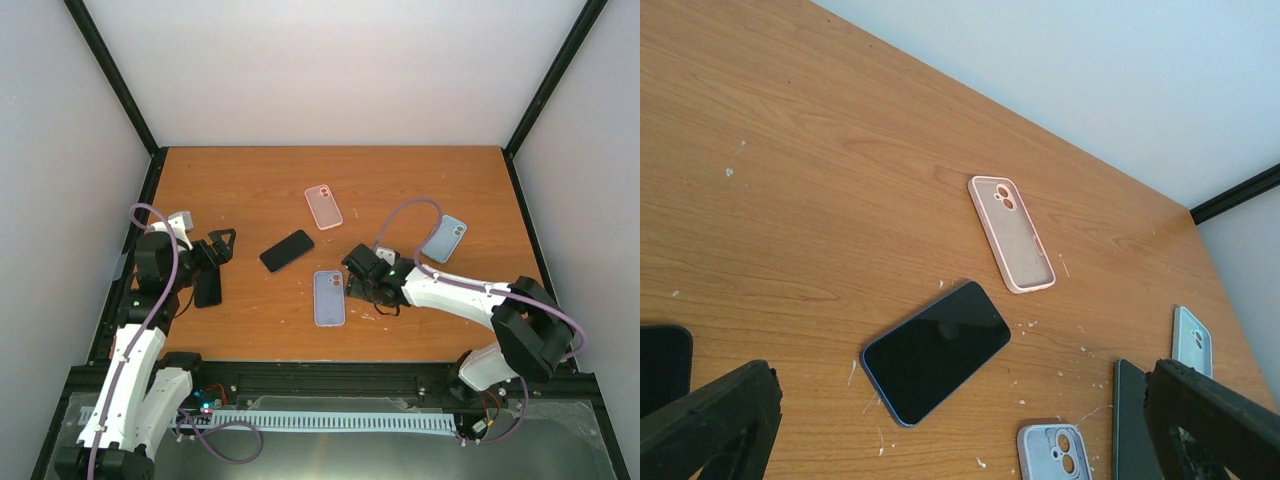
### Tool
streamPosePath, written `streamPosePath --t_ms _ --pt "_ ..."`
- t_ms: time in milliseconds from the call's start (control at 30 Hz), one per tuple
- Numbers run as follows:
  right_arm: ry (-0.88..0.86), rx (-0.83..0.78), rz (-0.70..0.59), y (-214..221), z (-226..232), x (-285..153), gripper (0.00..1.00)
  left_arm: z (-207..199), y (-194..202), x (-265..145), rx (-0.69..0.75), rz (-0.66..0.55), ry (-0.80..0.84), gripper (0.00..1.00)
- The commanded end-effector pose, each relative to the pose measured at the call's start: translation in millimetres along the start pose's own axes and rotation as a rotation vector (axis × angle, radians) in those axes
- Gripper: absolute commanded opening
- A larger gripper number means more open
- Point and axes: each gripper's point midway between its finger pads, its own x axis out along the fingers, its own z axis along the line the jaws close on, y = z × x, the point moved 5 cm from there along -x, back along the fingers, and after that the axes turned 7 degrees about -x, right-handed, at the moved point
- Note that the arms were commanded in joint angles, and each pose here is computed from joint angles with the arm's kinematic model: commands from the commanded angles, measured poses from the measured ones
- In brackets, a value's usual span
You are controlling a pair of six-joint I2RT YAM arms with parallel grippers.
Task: Put the phone into the phone case
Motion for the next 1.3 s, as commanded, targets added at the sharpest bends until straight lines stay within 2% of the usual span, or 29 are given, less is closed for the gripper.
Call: streamPosePath --t_ms 0,167,400,567,1267 --pt "0.149 0.034 -0.088 -27 -31 -3 0.82 -5 -4 -1 0.022 -0.010 0.012 0.99" --pt "0.189 0.078 -0.126 -48 -40 6 1.00 -5 -4 0 0.023 -0.006 0.014 0.99" --pt "0.205 0.096 -0.121 -68 -42 28 1.00 -5 -4 -1 0.026 -0.007 0.017 1.00" --pt "0.210 0.102 -0.103 -72 -47 42 0.96 -7 -4 -1 0.028 -0.006 0.025 0.99" --pt "0.240 0.091 -0.062 -68 -51 64 0.87 -9 -4 -3 0.035 -0.013 0.042 0.99"
